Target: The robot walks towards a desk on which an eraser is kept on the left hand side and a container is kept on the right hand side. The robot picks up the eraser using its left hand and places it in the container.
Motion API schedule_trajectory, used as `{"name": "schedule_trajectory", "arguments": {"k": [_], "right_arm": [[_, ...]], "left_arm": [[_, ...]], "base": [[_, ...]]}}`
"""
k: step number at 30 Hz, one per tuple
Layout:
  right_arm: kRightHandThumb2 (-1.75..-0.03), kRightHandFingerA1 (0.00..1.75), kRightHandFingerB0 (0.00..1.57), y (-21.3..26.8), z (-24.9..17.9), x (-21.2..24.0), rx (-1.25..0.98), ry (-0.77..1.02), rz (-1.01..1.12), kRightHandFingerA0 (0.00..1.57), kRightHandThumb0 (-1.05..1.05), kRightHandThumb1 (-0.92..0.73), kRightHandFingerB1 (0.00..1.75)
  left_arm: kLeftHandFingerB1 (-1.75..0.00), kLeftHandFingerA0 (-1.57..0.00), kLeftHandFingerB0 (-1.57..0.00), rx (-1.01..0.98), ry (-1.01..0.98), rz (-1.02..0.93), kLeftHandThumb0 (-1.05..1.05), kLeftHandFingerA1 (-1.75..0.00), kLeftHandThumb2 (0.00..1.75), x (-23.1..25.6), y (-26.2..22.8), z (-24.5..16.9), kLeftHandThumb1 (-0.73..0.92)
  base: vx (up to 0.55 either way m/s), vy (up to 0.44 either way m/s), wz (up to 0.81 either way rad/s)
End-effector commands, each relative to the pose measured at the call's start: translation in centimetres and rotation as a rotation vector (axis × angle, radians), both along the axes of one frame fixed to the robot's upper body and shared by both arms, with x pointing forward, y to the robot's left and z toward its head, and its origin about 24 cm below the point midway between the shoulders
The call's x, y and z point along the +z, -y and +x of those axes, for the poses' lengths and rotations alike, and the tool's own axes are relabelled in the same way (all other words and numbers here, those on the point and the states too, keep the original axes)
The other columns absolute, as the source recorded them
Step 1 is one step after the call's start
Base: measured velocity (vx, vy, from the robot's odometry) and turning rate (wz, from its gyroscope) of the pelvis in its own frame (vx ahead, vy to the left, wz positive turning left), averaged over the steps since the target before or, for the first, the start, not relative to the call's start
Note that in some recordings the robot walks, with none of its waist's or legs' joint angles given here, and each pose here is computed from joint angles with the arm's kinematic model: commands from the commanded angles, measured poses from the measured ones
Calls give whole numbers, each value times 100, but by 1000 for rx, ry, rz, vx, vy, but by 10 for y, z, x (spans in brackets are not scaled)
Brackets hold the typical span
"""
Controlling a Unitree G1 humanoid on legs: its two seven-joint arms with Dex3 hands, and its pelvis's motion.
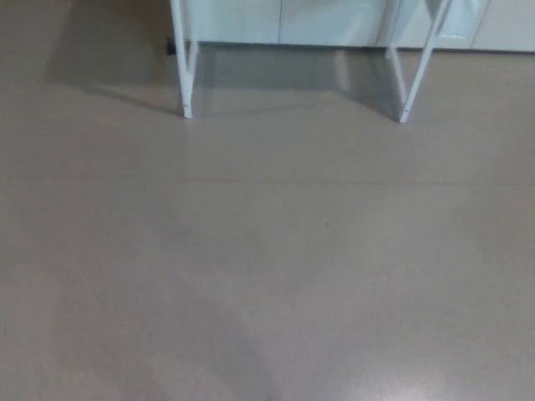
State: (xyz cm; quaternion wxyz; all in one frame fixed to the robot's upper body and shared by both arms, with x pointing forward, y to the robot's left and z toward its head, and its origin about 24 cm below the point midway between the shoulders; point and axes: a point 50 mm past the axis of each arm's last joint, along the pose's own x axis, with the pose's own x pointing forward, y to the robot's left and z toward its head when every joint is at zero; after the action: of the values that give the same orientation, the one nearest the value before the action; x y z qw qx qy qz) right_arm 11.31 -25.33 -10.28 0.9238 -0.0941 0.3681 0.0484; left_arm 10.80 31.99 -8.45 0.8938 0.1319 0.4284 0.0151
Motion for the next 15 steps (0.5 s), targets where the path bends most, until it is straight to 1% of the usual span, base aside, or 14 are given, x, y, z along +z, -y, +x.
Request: {"name": "schedule_trajectory", "arguments": {"k": [1, 3, 6, 9, 10, 13, 15], "right_arm": [[-54, 56, 32, 6, 4, 4, 12, 39, -41, 52, -43, -51, 41], [-54, 56, 31, 6, 4, 4, 11, 41, -37, 51, -43, -50, 41], [-54, 56, 31, 7, 7, 5, 17, 44, -41, 53, -44, -51, 41], [-55, 54, 30, 6, 7, 6, 15, 45, -35, 51, -42, -51, 40], [-54, 55, 31, 6, 8, 6, 16, 51, -37, 53, -40, -51, 41], [-54, 54, 31, 6, 8, 6, 16, 59, -40, 54, -39, -51, 41], [-54, 54, 32, 6, 8, 7, 24, 61, -48, 54, -40, -51, 41]], "left_arm": [[-28, -27, -19, -28, 32, 16, -40, -33, 61, 3, -1, 3, 65], [-28, -27, -19, -41, 35, 23, -40, -34, 61, 4, 0, 5, 66], [-28, -27, -20, -34, 38, 17, -40, -33, 61, 4, -1, 7, 65], [-28, -27, -19, -48, 38, 28, -41, -34, 61, 4, -2, 8, 65], [-28, -27, -19, -53, 40, 28, -40, -33, 61, 5, -1, 8, 65], [-28, -27, -19, -56, 36, 26, -39, -31, 61, 5, -1, 6, 65], [-29, -28, -21, -57, 36, 31, -40, -32, 61, 6, 0, 6, 64]], "base": [[187, 164, 6], [232, 97, 6], [221, -15, 9], [267, -127, 14], [216, -207, 13], [321, -226, 11], [354, -176, 75]]}}
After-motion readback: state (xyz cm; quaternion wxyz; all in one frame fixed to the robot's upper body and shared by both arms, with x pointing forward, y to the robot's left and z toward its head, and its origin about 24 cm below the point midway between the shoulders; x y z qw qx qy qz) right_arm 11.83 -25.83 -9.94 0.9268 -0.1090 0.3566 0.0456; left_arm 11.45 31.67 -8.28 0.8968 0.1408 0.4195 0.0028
